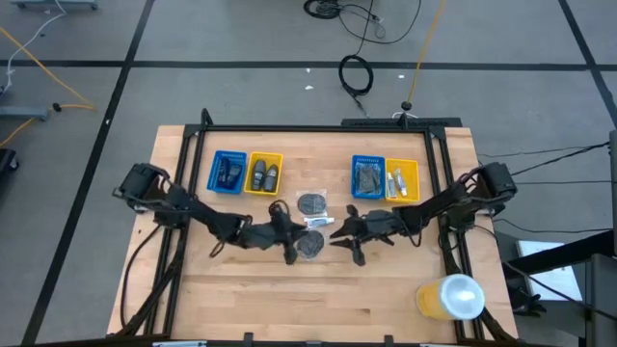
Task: Pick & Place Travel size toiletries
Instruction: Put the black hairbrush into the right blue bin
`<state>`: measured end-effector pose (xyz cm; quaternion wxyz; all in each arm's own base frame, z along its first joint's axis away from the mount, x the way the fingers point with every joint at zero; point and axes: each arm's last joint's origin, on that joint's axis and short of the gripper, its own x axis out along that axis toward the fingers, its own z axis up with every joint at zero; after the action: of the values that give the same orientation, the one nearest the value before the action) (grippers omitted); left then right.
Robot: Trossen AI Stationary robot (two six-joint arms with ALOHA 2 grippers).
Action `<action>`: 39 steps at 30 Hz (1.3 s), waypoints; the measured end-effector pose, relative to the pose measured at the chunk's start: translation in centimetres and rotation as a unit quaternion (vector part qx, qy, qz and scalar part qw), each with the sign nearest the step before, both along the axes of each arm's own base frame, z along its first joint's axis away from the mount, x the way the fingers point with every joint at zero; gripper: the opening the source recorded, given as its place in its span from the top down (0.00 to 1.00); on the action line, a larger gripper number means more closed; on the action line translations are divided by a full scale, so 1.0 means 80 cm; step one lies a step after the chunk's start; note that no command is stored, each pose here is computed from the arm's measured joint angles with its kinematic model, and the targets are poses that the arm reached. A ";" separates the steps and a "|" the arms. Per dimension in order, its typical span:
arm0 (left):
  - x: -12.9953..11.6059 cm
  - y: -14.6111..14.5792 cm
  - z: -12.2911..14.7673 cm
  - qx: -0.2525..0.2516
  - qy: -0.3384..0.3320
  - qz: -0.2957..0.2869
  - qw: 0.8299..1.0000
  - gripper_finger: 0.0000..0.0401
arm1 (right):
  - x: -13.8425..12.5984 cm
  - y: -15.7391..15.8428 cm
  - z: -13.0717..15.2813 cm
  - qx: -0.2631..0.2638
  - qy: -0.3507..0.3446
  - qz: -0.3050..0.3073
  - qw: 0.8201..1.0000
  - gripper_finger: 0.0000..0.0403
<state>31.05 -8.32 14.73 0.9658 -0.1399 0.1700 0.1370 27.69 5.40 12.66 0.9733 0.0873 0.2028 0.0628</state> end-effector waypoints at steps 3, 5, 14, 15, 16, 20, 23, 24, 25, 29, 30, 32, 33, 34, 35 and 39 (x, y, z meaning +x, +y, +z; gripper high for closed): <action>0.001 0.020 -0.008 -0.038 0.026 0.044 0.998 0.70 | -0.001 0.000 0.010 -0.012 0.027 0.003 1.000 0.72; 0.000 0.030 -0.014 -0.057 0.041 0.068 0.995 0.62 | -0.005 0.001 0.017 -0.019 0.034 0.007 0.999 0.69; 0.026 0.043 -0.063 -0.153 0.066 0.043 0.985 0.50 | -0.016 0.008 0.040 -0.029 0.018 0.025 0.999 0.62; 0.029 0.043 -0.067 -0.158 0.069 0.041 0.984 0.50 | -0.017 0.010 0.041 -0.032 0.018 0.028 0.999 0.62; 0.033 0.042 -0.067 -0.166 0.069 0.033 0.983 0.50 | -0.017 0.011 0.042 -0.032 0.014 0.030 0.999 0.62; 0.049 0.040 -0.069 -0.178 0.071 0.003 0.982 0.55 | -0.017 0.011 0.041 -0.036 0.016 0.031 0.999 0.63; 0.056 0.036 -0.067 -0.175 0.073 -0.017 0.982 0.64 | -0.017 0.011 0.041 -0.039 0.016 0.030 0.999 0.64; 0.057 0.034 -0.066 -0.173 0.074 -0.027 0.982 0.68 | -0.017 0.011 0.040 -0.039 0.019 0.031 0.999 0.64; 0.058 0.032 -0.065 -0.170 0.074 -0.038 0.982 0.73 | -0.018 0.011 0.039 -0.040 0.023 0.031 0.998 0.64; 0.060 0.025 -0.059 -0.150 0.068 -0.060 0.984 0.94 | -0.021 0.010 0.034 -0.047 0.045 0.035 0.997 0.64; 0.060 0.024 -0.058 -0.146 0.065 -0.064 0.985 0.97 | -0.022 0.010 0.032 -0.050 0.053 0.035 0.997 0.64; 0.059 0.021 -0.053 -0.136 0.059 -0.070 0.986 0.97 | -0.023 0.009 0.029 -0.057 0.069 0.025 0.996 0.63; 0.060 0.018 -0.048 -0.129 0.050 -0.072 0.988 0.97 | -0.024 0.008 0.027 -0.056 0.077 0.017 0.995 0.62; 0.059 0.016 -0.043 -0.117 0.043 -0.071 0.990 0.97 | -0.025 0.007 0.026 -0.054 0.083 0.005 0.995 0.62; 0.058 0.012 -0.038 -0.101 0.036 -0.070 0.992 0.98 | -0.025 0.007 0.025 -0.050 0.090 -0.004 0.995 0.60; 0.053 -0.004 -0.020 -0.030 0.012 -0.064 0.997 0.99 | -0.026 0.006 0.024 -0.033 0.097 -0.020 0.995 0.52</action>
<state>35.31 -8.66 13.14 0.9658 -0.1556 0.1946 0.0711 25.61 5.88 14.58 0.9525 0.0646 0.2963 0.0282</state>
